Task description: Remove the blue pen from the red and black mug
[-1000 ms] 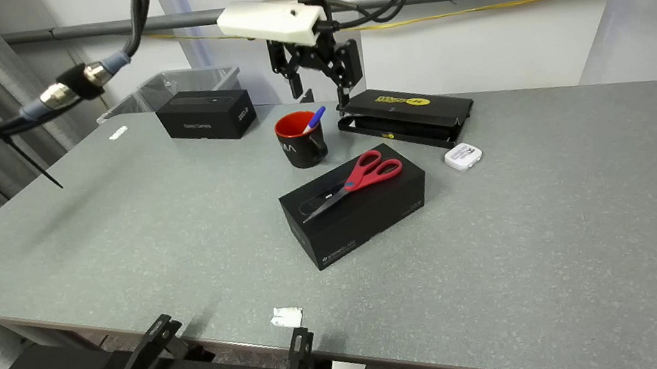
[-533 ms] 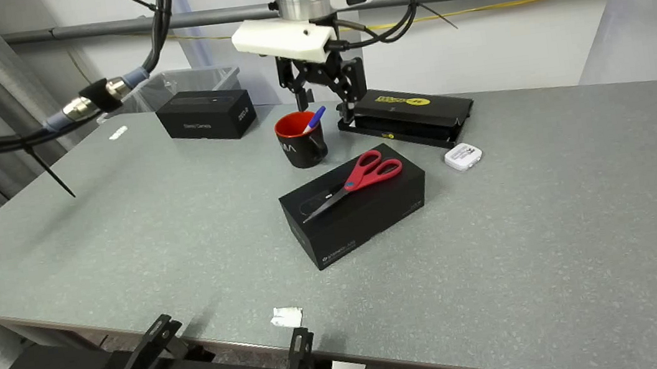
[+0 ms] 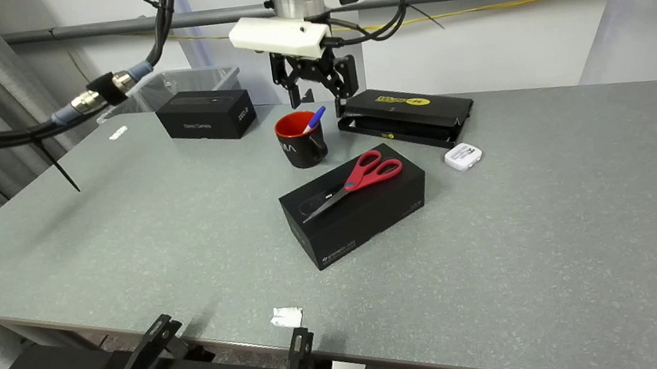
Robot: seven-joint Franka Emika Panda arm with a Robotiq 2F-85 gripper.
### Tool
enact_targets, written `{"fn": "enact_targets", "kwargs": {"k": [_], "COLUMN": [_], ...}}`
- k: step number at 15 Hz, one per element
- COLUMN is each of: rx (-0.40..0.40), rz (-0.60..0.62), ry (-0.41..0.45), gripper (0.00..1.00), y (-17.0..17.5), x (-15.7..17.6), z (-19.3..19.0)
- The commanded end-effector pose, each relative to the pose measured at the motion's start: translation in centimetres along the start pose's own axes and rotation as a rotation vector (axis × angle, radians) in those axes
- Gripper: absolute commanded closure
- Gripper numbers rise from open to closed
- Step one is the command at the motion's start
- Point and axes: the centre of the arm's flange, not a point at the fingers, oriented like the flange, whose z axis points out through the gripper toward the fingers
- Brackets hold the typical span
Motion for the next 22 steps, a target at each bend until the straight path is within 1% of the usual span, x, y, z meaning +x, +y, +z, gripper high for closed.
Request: {"fn": "enact_targets", "kwargs": {"k": [1, 2, 3, 6, 7, 11, 12, 13, 14, 16, 18, 20, 22], "rx": [0.03, 0.034, 0.038, 0.037, 0.041, 0.045, 0.046, 0.047, 0.046, 0.053, 0.056, 0.075, 0.078], "rz": [-0.035, -0.04, -0.047, -0.043, -0.042, -0.036, -0.035, -0.034, -0.034, -0.031, -0.037, -0.068, -0.114], "ry": [-0.023, -0.027, -0.034, -0.037, -0.039, -0.045, -0.046, -0.046, -0.045, -0.037, -0.035, -0.027, -0.009], "gripper": [0.0, 0.0, 0.19, 0.41, 0.5, 0.8, 0.88, 0.95, 1.0, 0.97, 0.97, 0.97, 0.97], "y": [-0.7, -0.8, -0.9, -0.8, -0.6, 0.0, 0.1, 0.2, 0.3, 0.3, 0.2, -0.1, -0.4], "x": [1.9, 2.1, 2.2, 2.5, 2.6, 3.0, 3.0, 3.1, 3.1, 3.3, 2.9, 1.8, -0.3], "z": [0.2, 0.2, 0.2, -0.1, -0.1, -0.2, -0.3, -0.3, -0.4, -0.9, -1.5, -2.8, -5.0]}}
